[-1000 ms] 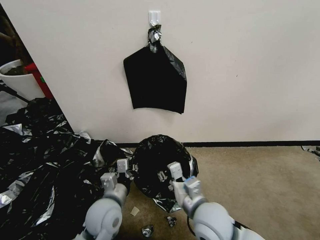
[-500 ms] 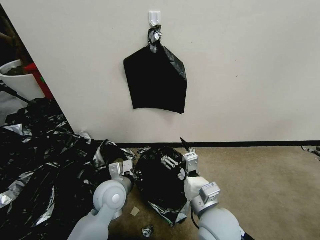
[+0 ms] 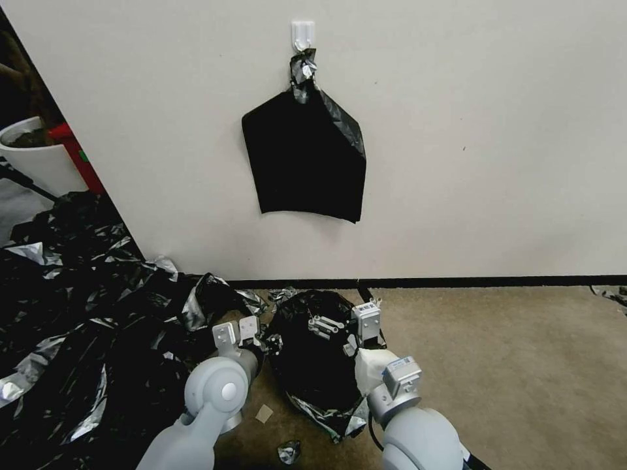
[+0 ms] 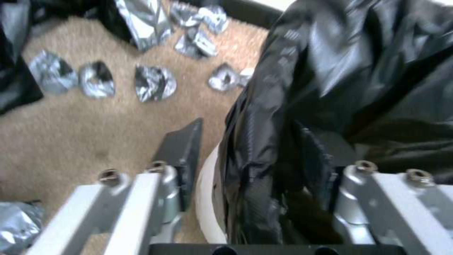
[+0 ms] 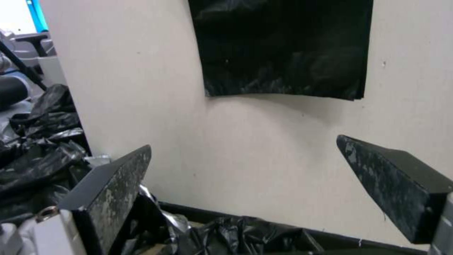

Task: Place a trash bag onto the trash bin.

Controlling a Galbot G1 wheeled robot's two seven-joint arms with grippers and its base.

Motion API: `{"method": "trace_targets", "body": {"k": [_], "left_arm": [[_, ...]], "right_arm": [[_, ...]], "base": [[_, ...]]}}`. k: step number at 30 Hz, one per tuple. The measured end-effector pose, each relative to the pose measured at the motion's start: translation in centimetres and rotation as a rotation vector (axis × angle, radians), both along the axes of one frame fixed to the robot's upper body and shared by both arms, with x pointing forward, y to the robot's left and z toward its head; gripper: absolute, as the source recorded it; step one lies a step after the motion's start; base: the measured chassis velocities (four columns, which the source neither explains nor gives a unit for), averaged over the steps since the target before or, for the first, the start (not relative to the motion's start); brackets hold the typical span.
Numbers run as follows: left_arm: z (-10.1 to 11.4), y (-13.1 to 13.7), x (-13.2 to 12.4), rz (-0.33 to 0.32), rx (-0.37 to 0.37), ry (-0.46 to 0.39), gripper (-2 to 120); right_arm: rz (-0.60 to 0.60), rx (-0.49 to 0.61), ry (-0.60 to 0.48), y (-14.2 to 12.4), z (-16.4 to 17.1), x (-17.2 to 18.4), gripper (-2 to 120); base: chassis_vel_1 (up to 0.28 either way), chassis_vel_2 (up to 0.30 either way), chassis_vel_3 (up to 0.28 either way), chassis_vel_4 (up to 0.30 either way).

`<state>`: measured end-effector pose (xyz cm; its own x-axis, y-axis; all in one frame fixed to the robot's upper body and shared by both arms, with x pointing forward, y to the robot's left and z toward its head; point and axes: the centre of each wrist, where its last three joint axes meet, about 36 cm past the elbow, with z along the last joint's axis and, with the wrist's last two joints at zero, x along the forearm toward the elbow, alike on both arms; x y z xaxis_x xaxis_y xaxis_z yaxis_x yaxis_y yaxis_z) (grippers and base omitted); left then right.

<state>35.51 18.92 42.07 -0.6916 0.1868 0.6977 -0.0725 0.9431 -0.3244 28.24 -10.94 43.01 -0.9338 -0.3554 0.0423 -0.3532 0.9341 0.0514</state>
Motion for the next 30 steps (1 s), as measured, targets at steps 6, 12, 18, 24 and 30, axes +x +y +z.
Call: {"method": "trace_targets", "body": {"k": [6,12,18,24,30], "left_arm": [[0.4,2.1,-2.0,0.014,0.057,-0.357,77],[-2.7,7.9,-0.3,-0.027,0.29,-0.95,97],[-3.4,10.1,-1.1,-0.021,0.288,-1.061,100],[-3.6,10.0,-1.3,-0.012,0.267,-1.078,100],[-3.6,9.9,-1.3,-0.007,0.262,-1.082,100]], "right_arm": [[-0.126,0.031,-0.062,-1.3,-1.4,2.4,100],[-0.306,0.018,-0.203,-6.7,-3.0,5.3,100],[-0.379,-0.033,-0.256,-10.4,-5.2,4.8,100],[-0.384,-0.047,-0.26,-10.7,-5.6,4.8,100],[-0.381,-0.046,-0.259,-10.6,-5.6,4.8,100]], "base": [[0.0,0.0,0.0,0.0],[0.0,0.0,0.0,0.0],[0.0,0.0,0.0,0.0],[0.0,0.0,0.0,0.0],[0.0,0.0,0.0,0.0]]}}
